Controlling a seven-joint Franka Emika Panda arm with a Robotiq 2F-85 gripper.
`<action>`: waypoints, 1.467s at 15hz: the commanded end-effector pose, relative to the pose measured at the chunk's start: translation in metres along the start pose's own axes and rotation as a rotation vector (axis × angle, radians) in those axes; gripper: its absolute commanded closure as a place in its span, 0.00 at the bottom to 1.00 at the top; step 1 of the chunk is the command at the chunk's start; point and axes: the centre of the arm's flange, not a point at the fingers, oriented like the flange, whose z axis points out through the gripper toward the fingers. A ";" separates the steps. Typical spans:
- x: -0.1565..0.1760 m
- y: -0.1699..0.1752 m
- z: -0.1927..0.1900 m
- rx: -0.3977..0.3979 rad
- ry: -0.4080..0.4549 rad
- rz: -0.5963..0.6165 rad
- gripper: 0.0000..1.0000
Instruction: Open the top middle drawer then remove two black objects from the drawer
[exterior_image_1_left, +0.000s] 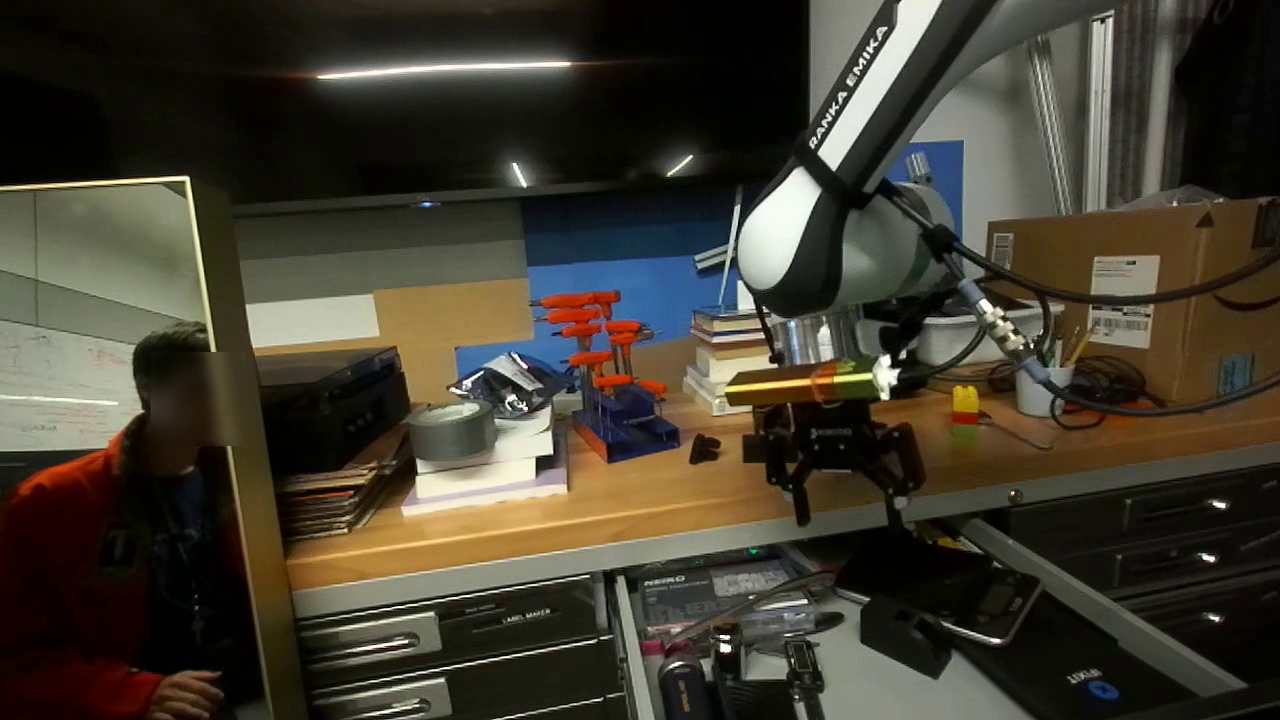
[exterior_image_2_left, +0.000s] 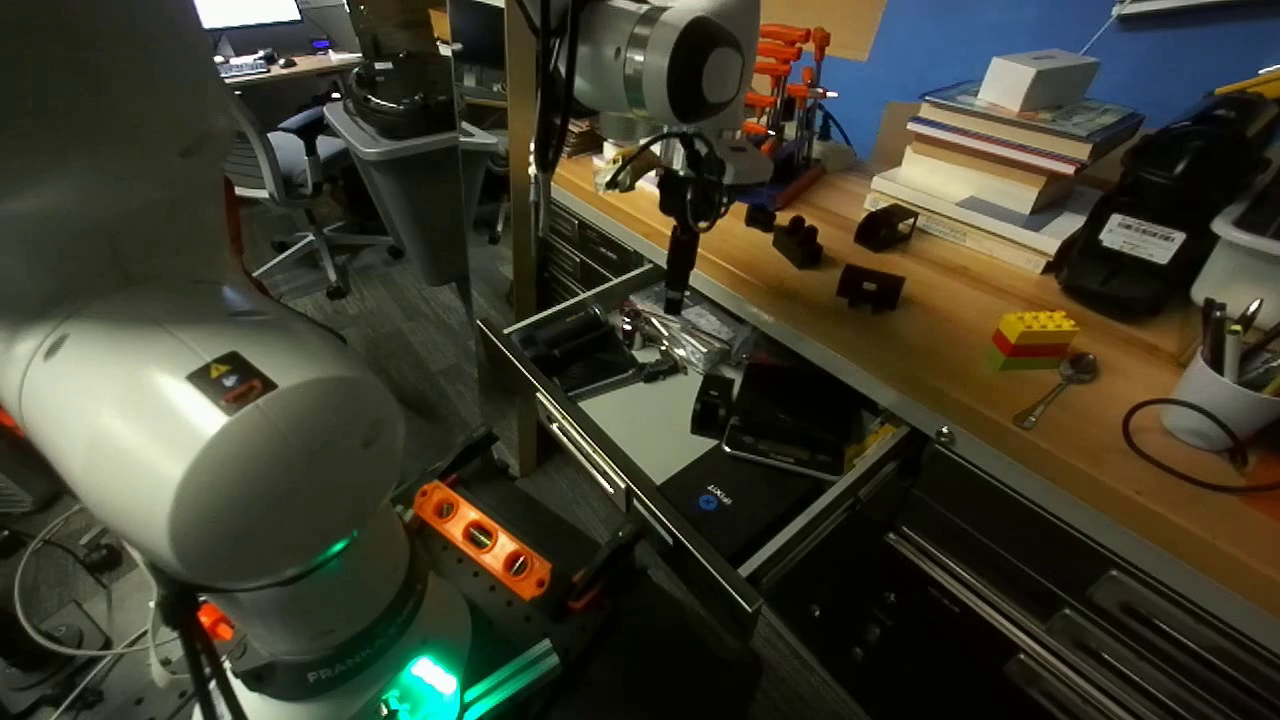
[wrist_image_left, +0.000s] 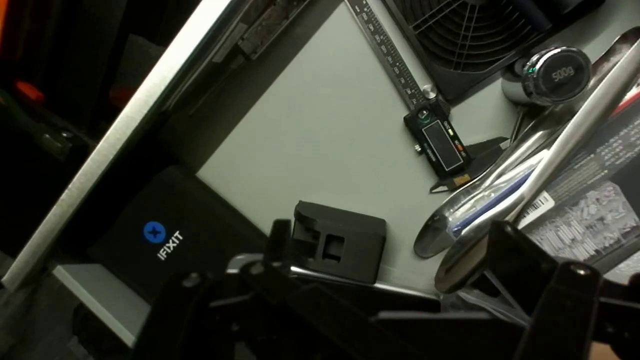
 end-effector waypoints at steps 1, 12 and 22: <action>0.005 0.003 0.032 0.050 0.019 0.127 0.00; 0.038 0.016 0.092 0.133 0.083 0.331 0.00; 0.054 0.024 0.112 0.145 0.058 0.321 0.00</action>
